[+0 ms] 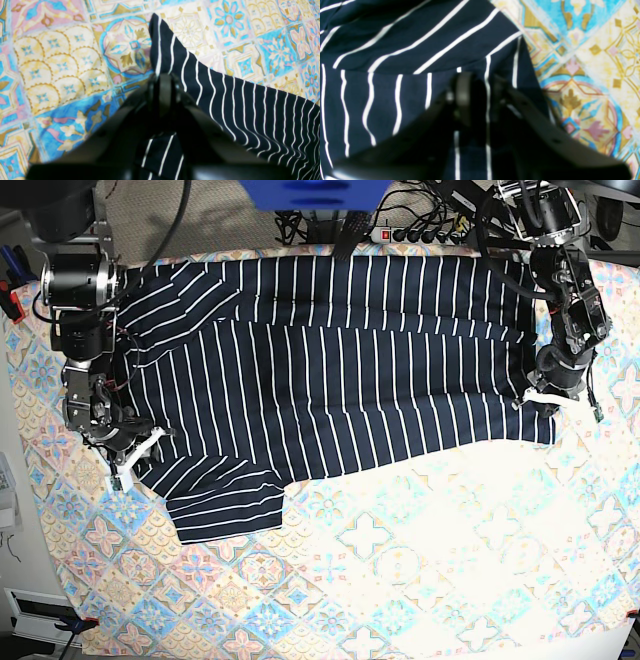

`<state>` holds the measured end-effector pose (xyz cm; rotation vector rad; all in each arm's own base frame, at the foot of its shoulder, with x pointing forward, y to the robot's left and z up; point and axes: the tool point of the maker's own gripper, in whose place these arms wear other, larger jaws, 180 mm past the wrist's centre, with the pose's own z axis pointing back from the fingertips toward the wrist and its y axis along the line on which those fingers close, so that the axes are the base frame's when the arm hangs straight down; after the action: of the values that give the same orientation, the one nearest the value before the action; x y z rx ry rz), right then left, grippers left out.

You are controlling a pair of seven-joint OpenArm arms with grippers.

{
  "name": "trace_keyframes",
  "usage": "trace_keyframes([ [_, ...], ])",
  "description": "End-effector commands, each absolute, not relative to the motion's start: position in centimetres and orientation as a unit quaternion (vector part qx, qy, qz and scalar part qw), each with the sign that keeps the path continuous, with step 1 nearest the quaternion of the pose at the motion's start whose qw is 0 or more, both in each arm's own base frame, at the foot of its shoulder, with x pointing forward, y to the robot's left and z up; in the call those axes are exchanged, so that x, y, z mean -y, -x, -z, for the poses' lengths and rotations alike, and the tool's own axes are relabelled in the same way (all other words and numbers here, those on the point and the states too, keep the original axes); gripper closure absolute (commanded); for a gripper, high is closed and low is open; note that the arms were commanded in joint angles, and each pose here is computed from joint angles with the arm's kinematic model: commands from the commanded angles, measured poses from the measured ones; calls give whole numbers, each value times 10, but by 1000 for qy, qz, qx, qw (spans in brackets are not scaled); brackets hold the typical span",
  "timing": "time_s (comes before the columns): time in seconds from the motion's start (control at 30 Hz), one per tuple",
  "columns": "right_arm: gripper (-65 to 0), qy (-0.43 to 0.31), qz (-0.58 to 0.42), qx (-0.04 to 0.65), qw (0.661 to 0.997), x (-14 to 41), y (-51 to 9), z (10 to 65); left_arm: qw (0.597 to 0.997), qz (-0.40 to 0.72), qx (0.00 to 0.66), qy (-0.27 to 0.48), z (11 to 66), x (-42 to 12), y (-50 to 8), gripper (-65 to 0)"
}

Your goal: Fold the T-shirt properly

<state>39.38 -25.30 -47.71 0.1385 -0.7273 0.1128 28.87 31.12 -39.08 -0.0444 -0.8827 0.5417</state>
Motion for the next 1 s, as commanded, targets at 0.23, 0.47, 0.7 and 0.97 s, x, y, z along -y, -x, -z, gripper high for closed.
trace_keyframes([
  [0.23, -6, -103, -124, 329, 930, 232, -383, 466, 858, -255, 445, 16, 376, -318, -297, 0],
  [0.47, -6, -98, -161, 335, 923, 226, -361, 448, 858, -255, 445, 16, 376, -318, -297, 0],
  [0.7, -6, -84, -130, 364, 918, 247, -353, 434, 859, -255, 445, 16, 376, -318, -297, 0],
  [0.97, -13, -79, -101, 452, 883, 261, -371, 401, 858, -255, 445, 16, 376, -318, -297, 0],
])
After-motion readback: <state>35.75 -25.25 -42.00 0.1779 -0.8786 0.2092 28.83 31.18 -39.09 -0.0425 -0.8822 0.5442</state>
